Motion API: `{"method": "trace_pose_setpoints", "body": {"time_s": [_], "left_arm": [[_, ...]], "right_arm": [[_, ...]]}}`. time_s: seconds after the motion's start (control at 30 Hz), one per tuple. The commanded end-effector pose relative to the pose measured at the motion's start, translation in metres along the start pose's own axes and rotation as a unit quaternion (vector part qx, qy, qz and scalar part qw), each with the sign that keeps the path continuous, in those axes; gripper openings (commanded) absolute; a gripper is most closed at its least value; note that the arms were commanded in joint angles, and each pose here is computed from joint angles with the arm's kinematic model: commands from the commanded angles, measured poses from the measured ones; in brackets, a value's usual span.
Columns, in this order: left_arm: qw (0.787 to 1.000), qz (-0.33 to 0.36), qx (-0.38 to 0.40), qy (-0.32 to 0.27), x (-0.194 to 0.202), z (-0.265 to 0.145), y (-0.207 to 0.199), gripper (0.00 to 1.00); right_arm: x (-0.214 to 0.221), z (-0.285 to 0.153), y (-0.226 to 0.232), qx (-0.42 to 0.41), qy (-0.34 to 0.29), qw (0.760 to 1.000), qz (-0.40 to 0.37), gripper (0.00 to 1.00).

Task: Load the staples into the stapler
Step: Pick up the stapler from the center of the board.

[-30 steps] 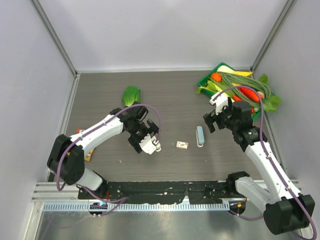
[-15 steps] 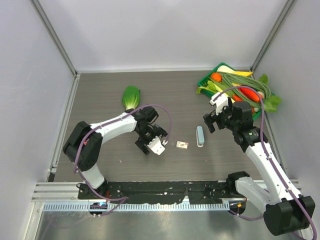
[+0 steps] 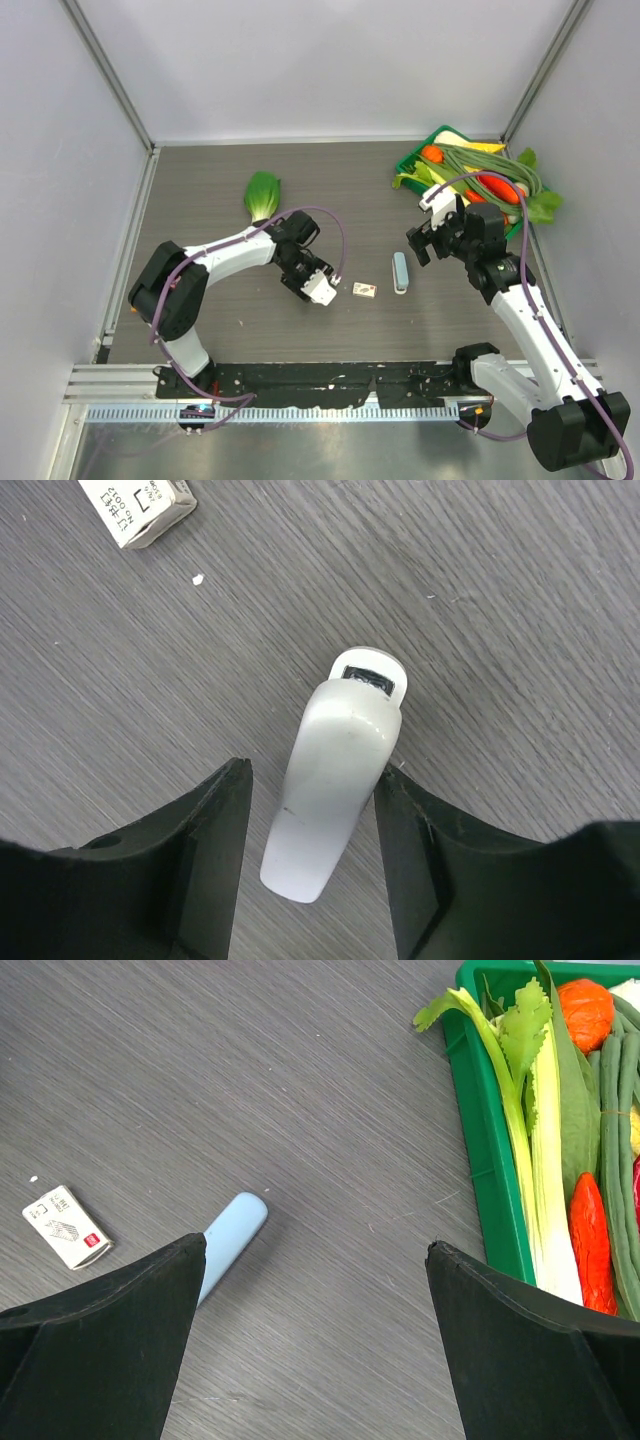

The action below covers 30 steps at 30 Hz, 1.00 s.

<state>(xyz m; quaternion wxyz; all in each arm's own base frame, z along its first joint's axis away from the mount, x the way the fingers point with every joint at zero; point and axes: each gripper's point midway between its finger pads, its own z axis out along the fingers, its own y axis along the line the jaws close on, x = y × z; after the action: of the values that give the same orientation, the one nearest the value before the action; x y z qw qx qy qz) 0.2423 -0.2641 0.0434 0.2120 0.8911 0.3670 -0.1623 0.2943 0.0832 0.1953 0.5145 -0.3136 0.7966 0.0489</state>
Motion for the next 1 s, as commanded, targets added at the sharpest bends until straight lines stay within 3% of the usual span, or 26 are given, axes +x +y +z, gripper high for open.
{"method": "trace_pose_setpoints", "body": {"time_s": [0.0,0.17,0.23,0.27,0.43,0.53,0.7,0.97], "left_arm": [[1.000,-0.007,-0.001,-0.023,-0.009,0.003,-0.003,0.55],[0.999,-0.015,0.012,-0.030,-0.012,0.004,-0.010,0.51],[0.999,-0.017,0.015,-0.034,-0.013,0.004,-0.012,0.38],[0.999,-0.019,0.017,-0.035,-0.013,0.004,-0.014,0.23],[0.999,-0.024,0.016,-0.038,-0.014,0.006,-0.016,0.19],[0.998,-0.044,0.002,-0.037,-0.014,0.003,-0.010,0.00],[0.991,-0.112,-0.068,-0.037,-0.017,-0.011,0.023,0.00],[0.958,-0.205,-0.176,-0.099,-0.043,-0.047,0.055,0.00]], "right_arm": [[-0.012,-0.004,-0.003,0.006,-0.025,1.000,-0.009,0.97],[-0.012,-0.003,-0.003,0.004,-0.024,1.000,-0.007,0.97],[-0.011,-0.003,-0.002,0.003,-0.023,1.000,-0.007,0.97],[-0.011,-0.003,-0.002,0.002,-0.024,1.000,-0.007,0.97],[-0.011,-0.002,-0.002,0.000,-0.023,1.000,-0.006,0.97],[-0.012,-0.002,-0.001,-0.001,-0.025,1.000,-0.006,0.97],[-0.017,-0.006,0.010,-0.030,-0.038,0.999,-0.007,0.97],[-0.062,-0.033,0.068,-0.180,-0.133,0.974,-0.036,0.96]]}}
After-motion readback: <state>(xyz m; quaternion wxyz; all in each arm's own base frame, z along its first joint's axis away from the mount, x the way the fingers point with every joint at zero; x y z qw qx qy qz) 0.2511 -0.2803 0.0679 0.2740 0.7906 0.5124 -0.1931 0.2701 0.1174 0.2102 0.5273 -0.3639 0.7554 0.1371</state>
